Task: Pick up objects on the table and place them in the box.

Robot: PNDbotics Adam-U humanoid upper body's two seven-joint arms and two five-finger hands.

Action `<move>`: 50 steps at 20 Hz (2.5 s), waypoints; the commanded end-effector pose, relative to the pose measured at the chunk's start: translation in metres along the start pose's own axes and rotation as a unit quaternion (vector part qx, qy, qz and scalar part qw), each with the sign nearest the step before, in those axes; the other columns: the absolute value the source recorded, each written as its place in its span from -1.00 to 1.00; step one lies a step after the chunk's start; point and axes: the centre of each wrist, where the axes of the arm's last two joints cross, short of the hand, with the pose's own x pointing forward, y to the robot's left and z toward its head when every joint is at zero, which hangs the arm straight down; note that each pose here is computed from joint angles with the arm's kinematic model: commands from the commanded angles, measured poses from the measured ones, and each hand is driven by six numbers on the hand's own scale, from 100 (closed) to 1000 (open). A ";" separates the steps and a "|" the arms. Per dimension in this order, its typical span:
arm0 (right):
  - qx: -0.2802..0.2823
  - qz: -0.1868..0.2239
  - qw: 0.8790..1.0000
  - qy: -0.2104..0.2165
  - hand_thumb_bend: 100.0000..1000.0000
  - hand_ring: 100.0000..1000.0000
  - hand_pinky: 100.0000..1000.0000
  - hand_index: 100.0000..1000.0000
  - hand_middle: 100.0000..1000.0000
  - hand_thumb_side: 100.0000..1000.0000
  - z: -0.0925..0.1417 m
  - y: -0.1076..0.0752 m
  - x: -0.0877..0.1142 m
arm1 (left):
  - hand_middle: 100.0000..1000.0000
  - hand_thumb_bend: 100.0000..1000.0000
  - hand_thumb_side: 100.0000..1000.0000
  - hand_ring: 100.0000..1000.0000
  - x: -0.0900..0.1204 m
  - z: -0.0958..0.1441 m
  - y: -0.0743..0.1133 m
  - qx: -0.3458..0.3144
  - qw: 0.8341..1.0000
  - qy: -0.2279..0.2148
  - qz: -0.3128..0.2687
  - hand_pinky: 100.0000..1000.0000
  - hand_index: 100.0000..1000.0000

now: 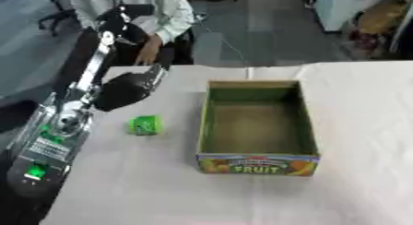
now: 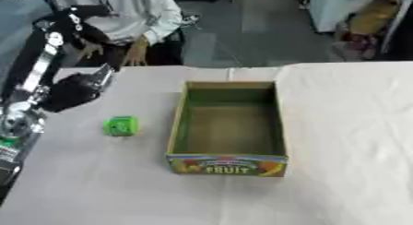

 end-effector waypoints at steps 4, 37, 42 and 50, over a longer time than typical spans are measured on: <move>0.014 0.006 1.000 -0.010 -1.00 -0.21 -0.65 0.23 -0.01 0.34 -0.004 -0.005 0.002 | 0.51 0.06 0.34 0.23 -0.054 -0.013 0.021 -0.263 0.941 0.116 -0.181 0.42 0.82; 0.007 -0.006 1.000 -0.015 -1.00 -0.20 -0.60 0.23 -0.01 0.34 -0.009 -0.002 0.002 | 0.75 1.00 -0.22 0.55 -0.127 -0.038 -0.004 -0.558 0.756 0.154 -0.305 0.66 0.92; 0.003 -0.010 1.000 -0.019 -1.00 -0.20 -0.59 0.23 -0.01 0.34 -0.012 -0.001 0.003 | 0.78 1.00 -0.19 0.56 -0.125 -0.044 -0.015 -0.558 0.758 0.137 -0.308 0.65 0.94; -0.006 -0.019 0.999 -0.026 -1.00 -0.20 -0.56 0.23 -0.01 0.34 -0.017 0.002 0.003 | 0.89 1.00 -0.15 0.59 -0.137 -0.038 -0.046 -0.540 0.784 0.124 -0.278 0.62 1.00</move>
